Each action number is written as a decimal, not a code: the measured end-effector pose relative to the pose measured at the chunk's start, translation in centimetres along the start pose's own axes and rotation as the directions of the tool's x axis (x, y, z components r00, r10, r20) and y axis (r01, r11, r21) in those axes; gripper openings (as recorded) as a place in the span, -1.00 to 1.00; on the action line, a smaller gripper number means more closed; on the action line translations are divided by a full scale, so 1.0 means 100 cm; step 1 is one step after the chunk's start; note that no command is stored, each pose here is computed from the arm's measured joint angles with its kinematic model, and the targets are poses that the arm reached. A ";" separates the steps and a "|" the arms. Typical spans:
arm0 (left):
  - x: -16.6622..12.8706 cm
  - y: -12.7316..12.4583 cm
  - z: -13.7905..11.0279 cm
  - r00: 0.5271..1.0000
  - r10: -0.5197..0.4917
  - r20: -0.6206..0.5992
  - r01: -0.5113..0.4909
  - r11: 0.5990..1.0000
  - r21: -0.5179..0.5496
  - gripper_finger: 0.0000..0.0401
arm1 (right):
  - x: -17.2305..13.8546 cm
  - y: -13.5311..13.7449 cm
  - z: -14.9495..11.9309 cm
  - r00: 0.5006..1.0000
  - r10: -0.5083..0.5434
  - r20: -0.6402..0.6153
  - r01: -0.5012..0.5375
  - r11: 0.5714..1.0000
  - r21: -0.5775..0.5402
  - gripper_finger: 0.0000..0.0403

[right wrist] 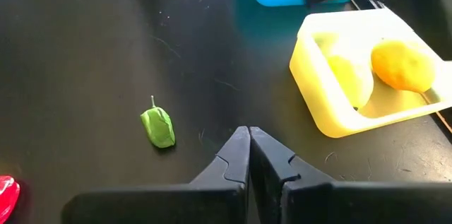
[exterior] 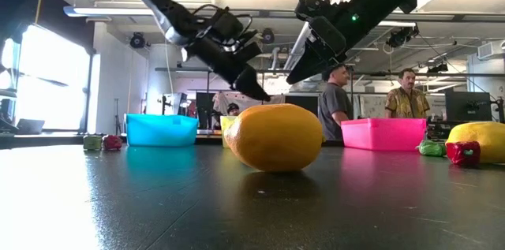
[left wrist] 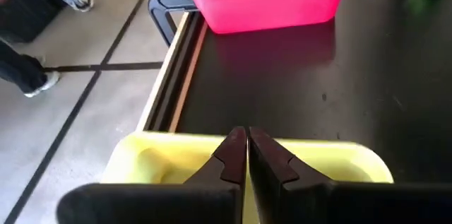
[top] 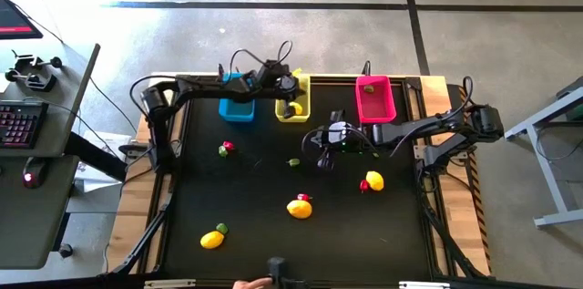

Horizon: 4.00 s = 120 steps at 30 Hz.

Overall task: Sort produce into baskets
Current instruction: Put the red bell pepper into the blue bin

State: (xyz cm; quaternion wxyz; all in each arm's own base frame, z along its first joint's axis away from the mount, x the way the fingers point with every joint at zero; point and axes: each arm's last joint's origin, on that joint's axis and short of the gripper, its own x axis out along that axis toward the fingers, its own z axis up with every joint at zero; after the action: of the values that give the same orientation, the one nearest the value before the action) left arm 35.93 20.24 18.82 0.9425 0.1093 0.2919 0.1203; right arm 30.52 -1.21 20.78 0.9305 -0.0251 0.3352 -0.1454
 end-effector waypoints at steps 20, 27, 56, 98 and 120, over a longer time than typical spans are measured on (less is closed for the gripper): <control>-0.108 -0.077 -0.060 0.960 -0.044 0.276 0.055 0.998 -0.033 -1.00 | 0.000 0.001 0.002 0.999 0.039 0.023 -0.040 0.998 0.053 -1.00; -0.133 -0.110 -0.078 0.927 -0.112 0.357 0.136 0.990 -0.044 -1.00 | 0.000 0.002 0.004 0.998 0.057 0.039 -0.059 0.996 0.061 -1.00; -0.158 -0.167 -0.111 0.932 -0.095 0.350 0.110 0.994 -0.022 -1.00 | -0.059 0.063 0.002 0.859 0.245 -0.448 -0.144 0.958 0.247 -0.41; -0.157 -0.167 -0.112 0.936 -0.092 0.340 0.089 0.996 0.024 -1.00 | -0.050 0.113 -0.076 0.603 -0.039 -0.797 -0.266 0.932 -0.246 -0.60; -0.157 -0.167 -0.113 0.938 -0.094 0.335 0.090 0.996 0.025 -1.00 | -0.056 0.118 -0.071 0.626 -0.105 -0.773 -0.390 0.816 -0.428 -0.37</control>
State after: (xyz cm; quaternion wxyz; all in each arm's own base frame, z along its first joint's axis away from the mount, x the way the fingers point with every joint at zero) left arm 19.57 1.37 13.38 0.9825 0.1190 0.1326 0.0544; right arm 24.94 12.00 17.01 0.6564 -0.2035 0.7253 0.0408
